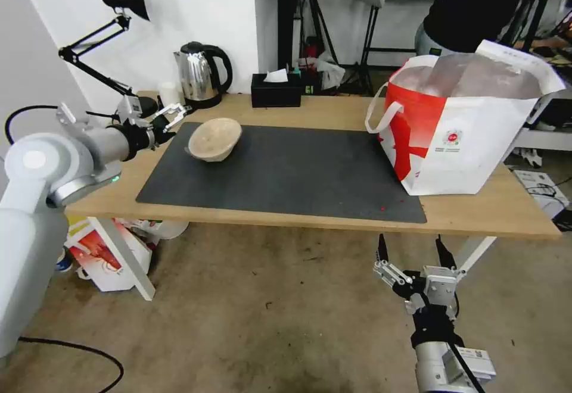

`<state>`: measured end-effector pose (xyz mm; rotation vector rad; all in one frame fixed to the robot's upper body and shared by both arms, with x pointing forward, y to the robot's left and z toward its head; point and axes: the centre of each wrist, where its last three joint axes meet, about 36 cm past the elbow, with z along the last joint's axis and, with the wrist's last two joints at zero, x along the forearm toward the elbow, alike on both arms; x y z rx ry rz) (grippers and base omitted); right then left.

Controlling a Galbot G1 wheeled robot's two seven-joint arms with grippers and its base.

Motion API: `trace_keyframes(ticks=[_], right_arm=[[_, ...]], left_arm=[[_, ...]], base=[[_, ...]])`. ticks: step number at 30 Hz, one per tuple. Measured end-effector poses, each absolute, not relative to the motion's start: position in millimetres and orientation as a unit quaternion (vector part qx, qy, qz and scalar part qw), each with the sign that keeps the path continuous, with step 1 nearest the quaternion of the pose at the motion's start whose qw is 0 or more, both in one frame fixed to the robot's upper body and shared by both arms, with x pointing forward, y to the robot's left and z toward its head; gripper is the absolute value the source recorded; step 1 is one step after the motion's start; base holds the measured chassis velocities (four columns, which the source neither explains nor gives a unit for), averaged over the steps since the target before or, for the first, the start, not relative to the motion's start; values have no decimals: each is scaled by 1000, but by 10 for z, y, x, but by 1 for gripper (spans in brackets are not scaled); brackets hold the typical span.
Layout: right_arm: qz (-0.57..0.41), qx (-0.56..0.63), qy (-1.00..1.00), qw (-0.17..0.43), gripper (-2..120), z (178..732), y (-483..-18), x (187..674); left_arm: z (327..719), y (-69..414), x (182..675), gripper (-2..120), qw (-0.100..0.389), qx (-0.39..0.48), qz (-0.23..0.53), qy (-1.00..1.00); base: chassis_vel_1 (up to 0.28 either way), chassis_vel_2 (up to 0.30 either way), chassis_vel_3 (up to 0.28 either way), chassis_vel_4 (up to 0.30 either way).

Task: Pick up the trash from the table and place it into the takeout bag.

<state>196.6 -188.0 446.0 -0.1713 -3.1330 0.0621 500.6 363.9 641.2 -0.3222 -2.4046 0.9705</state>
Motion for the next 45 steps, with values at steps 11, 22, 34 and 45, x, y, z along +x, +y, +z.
trace_keyframes(ticks=[11, 22, 34, 45], right_arm=[[20, -55, -998, 2, 100, 4460, -1880, 1966], [20, -55, -998, 2, 100, 4460, -1880, 1966], [20, -55, -998, 2, 100, 4460, -1880, 1966], [20, -55, -998, 2, 100, 4460, -1880, 1966]], left_arm=[[6375, 3557, 5404, 100, 308, -101, 331, -886], [6255, 3400, 5770, 100, 331, -24, 216, -918], [6124, 3322, 5906, 100, 324, -2, 137, -936], [5998, 3350, 6055, 100, 339, -3, 137, -931]], base=[[0, 0, 0, 0], [0, 0, 0, 0], [0, 0, 0, 0], [0, 0, 0, 0]])
